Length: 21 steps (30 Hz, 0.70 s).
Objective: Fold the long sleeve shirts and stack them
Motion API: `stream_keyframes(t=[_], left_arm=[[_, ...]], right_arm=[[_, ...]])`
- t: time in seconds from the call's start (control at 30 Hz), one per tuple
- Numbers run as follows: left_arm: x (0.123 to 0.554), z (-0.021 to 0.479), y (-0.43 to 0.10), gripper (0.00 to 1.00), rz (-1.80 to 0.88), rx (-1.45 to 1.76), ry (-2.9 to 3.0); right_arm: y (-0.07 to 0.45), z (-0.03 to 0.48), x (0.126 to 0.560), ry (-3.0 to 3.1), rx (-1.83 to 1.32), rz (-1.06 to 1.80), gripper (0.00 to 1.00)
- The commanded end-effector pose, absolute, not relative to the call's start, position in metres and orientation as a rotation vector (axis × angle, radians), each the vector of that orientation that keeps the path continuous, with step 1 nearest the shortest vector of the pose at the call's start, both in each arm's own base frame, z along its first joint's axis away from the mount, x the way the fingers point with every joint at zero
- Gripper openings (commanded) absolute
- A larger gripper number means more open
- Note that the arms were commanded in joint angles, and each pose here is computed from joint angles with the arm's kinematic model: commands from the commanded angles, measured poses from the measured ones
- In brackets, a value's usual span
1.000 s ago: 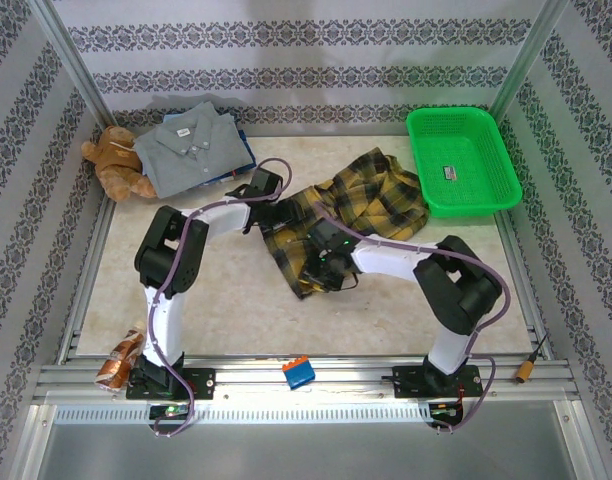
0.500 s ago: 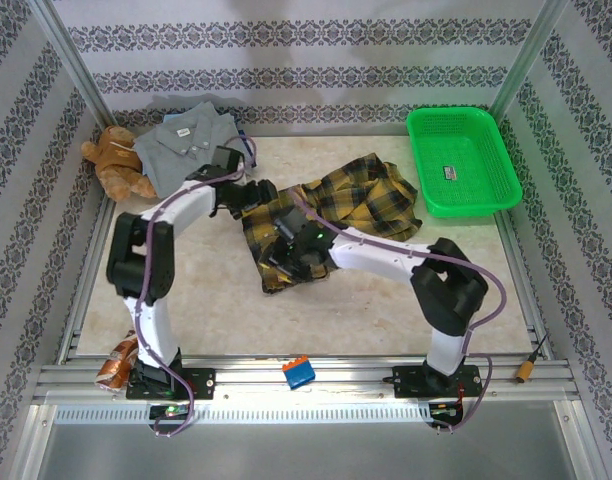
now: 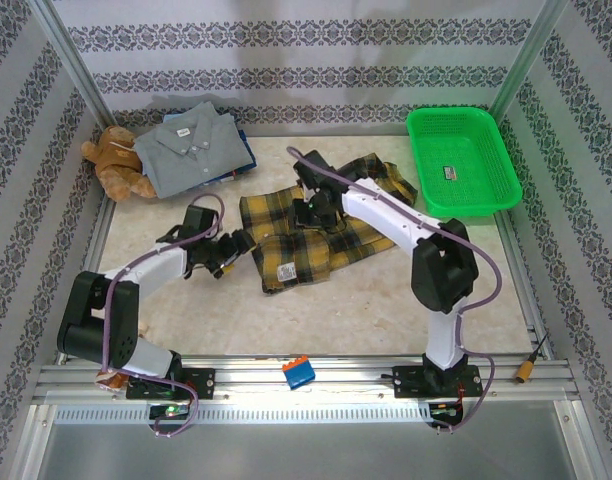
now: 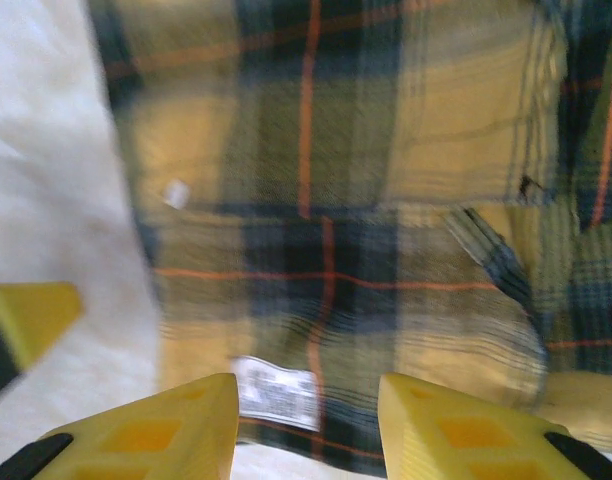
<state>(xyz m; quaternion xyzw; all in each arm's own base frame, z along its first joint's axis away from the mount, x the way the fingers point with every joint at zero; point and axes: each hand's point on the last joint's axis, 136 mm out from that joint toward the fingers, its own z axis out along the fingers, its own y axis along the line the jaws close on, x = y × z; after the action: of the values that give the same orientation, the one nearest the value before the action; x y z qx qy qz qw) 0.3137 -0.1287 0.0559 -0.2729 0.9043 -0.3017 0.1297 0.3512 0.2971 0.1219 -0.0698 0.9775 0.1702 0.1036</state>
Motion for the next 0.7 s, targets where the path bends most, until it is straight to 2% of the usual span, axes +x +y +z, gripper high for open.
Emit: stream_keyframes(t=[0.0, 0.37, 0.5, 0.67], left_arm=[[0.335, 0.092, -0.141, 0.81, -1.027, -0.764, 2.444], [0.315, 0.081, -0.146, 0.81, -1.032, -0.776, 2.470], [0.312, 0.085, -0.144, 0.81, -1.017, -0.751, 2.475], [0.309, 0.086, -0.144, 0.81, -1.012, -0.739, 2.478]], right_arm=[[0.268, 0.094, 0.337, 2.949, -0.392, 0.254, 0.43], [0.250, 0.061, 0.352, 2.935, -0.473, 0.021, 0.43], [0.244, 0.047, 0.371, 2.902, -0.521, -0.100, 0.43], [0.240, 0.037, 0.377, 2.906, -0.529, -0.128, 0.42]])
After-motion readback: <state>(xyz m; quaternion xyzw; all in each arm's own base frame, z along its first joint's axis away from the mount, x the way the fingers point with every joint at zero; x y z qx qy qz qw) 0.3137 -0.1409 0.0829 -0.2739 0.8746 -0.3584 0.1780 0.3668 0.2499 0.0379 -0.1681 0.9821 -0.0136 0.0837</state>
